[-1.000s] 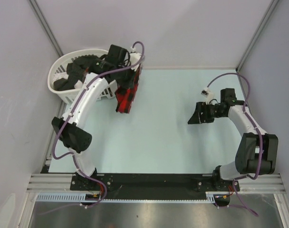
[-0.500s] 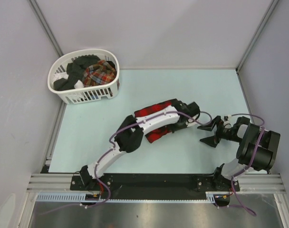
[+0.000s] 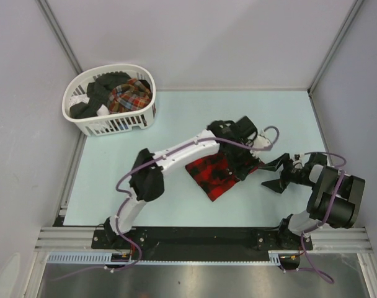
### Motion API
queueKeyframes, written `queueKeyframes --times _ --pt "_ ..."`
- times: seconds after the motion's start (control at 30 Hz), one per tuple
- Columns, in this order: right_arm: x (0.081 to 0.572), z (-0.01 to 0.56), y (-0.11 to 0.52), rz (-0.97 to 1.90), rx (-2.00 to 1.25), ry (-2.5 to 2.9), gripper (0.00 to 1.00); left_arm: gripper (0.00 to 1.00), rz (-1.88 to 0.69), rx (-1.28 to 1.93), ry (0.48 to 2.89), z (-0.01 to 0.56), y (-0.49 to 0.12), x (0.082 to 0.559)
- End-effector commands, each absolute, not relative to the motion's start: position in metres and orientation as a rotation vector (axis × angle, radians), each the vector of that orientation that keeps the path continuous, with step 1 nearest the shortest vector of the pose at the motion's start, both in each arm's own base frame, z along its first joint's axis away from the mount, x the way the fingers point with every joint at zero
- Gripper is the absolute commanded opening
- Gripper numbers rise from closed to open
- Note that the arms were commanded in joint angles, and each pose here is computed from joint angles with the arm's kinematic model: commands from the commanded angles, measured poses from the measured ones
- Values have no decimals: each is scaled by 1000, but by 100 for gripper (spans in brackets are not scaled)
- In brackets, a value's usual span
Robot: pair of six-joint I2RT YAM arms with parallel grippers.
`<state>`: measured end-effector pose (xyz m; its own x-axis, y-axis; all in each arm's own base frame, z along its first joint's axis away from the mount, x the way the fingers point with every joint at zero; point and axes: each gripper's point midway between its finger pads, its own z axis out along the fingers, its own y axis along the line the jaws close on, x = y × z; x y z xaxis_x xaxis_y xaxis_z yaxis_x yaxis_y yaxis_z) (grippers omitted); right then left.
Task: Fold and stack the long sleeve shirts
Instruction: Fold the shirt
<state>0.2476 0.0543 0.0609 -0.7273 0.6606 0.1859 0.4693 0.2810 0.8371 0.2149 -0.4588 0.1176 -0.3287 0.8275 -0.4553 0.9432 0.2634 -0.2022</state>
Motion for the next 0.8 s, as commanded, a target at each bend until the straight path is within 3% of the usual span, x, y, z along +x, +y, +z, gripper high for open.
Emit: queueKeyframes --times 0.0,0.13,0.33,0.43,0.53,0.67,0.77 --pt "243 58 73 1422 1040 2408 86 69 -995 1424 2146 213 -421 244" --pt "243 52 95 1401 961 2426 86 70 -1023 1203 2161 219 -365 281" --pt "273 33 121 1331 826 2451 81 65 -884 964 2298 173 -304 327" --pt "289 25 116 1294 820 2460 72 63 -831 894 2370 138 -288 342" --pt "292 16 105 1211 814 2488 54 62 -805 888 2404 113 -287 355" --pt "299 9 91 1090 768 2536 24 59 -835 870 2438 91 -298 369" --pt "312 8 84 1012 719 2558 15 51 -888 849 2492 74 -305 370"
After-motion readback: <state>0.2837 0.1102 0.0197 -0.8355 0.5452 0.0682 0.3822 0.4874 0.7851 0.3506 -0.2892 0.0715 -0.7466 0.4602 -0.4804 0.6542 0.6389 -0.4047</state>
